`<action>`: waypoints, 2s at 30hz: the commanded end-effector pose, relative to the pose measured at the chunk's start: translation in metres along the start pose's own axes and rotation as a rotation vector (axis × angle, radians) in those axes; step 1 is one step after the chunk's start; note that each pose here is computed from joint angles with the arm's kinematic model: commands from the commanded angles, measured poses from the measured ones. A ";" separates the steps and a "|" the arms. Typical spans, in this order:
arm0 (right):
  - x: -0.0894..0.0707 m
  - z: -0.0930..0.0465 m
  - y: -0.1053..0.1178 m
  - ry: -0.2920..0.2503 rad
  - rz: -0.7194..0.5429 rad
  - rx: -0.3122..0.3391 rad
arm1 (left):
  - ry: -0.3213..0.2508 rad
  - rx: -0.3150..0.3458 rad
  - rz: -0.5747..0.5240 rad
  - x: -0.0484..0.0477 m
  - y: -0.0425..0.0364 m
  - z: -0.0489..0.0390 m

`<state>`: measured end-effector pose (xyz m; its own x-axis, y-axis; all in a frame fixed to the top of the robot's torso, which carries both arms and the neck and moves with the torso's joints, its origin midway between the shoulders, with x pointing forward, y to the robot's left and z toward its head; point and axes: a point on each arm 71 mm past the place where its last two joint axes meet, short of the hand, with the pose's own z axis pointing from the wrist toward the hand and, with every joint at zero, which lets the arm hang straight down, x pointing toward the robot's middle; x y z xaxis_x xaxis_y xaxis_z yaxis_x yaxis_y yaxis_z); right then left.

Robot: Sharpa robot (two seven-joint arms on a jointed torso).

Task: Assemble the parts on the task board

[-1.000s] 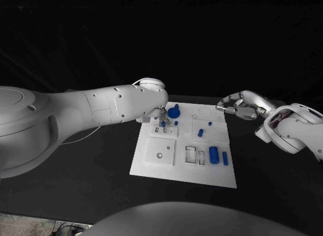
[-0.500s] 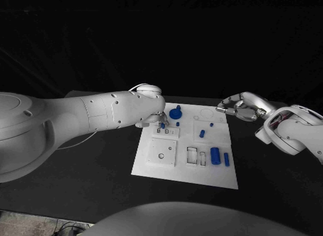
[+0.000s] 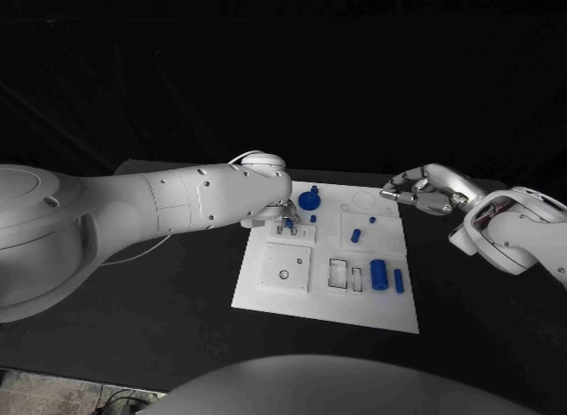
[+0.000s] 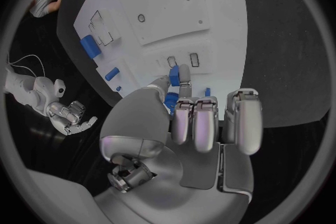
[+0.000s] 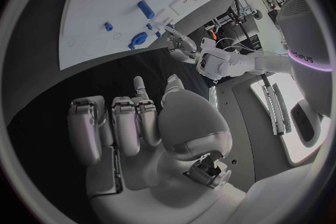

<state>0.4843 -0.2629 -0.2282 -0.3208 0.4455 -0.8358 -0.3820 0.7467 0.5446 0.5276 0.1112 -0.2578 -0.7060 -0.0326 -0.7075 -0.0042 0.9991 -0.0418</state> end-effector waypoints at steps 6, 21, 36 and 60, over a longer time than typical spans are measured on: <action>0.002 0.001 0.000 0.007 -0.006 -0.004 | 0.020 -0.173 -0.005 0.0064 0.0099 0.0003; 0.003 0.000 0.000 0.009 -0.005 -0.004 | 0.039 -0.168 -0.001 0.0157 0.0064 0.0031; 0.005 -0.001 -0.001 0.011 -0.003 -0.004 | 0.041 -0.164 -0.016 0.0185 0.0068 0.0047; 0.009 -0.001 -0.004 0.021 0.002 0.006 | 0.058 -0.155 -0.033 0.0190 0.0041 0.0058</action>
<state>0.4826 -0.2635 -0.2365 -0.3318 0.4444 -0.8321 -0.3711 0.7494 0.5483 0.5205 0.1049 -0.2743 -0.7359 -0.0606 -0.6744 -0.0222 0.9976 -0.0654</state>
